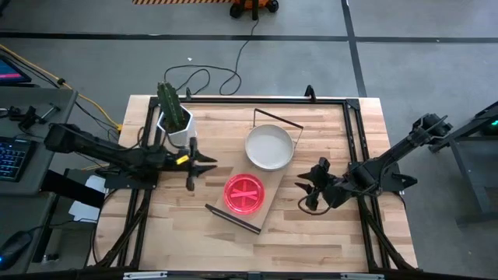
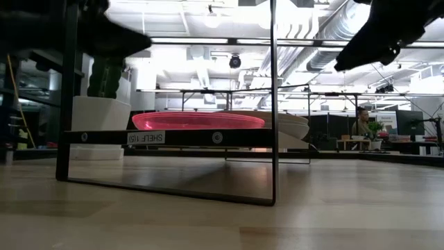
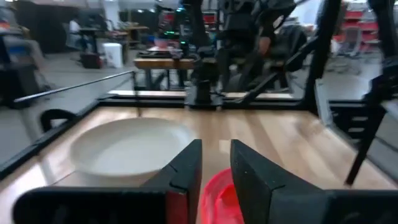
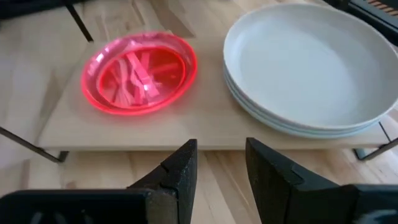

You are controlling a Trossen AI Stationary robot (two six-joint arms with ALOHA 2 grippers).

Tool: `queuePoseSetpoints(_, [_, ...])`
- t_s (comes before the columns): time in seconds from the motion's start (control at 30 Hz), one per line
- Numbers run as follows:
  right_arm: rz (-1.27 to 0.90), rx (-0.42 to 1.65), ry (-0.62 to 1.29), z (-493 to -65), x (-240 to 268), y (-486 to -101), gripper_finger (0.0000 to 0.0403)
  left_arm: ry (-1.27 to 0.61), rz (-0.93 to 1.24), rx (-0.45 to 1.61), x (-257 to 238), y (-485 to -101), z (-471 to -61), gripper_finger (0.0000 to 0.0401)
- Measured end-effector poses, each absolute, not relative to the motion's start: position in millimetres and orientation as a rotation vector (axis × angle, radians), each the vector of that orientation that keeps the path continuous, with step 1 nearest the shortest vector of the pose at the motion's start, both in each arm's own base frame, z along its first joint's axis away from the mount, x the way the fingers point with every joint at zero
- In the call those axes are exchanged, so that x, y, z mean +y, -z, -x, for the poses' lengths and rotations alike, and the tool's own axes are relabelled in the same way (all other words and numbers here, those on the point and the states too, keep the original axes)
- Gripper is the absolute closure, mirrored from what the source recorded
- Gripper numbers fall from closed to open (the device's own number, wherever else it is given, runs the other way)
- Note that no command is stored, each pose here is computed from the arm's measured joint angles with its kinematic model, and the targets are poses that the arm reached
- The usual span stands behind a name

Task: Place and stack plates onto a shelf
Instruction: Return to Home Position

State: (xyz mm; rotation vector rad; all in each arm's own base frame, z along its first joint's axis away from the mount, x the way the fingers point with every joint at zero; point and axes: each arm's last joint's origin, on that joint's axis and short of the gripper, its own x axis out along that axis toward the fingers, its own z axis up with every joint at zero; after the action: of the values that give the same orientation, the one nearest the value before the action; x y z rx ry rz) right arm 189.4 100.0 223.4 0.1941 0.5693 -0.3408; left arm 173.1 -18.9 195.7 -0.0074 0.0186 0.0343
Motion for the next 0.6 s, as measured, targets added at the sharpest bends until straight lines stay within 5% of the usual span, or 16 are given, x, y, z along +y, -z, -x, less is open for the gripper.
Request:
queuePoseSetpoints(0.23, [-0.256,0.463,0.31,-174,86,-251,0.0284,-0.062,-0.012,-0.025,-14,-181,-147,0.0395])
queuePoseSetpoints(0.6, [-0.247,0.412,0.268,-134,63,-276,0.0309,-0.102,-0.035,0.075,-11,-160,-132,0.0401])
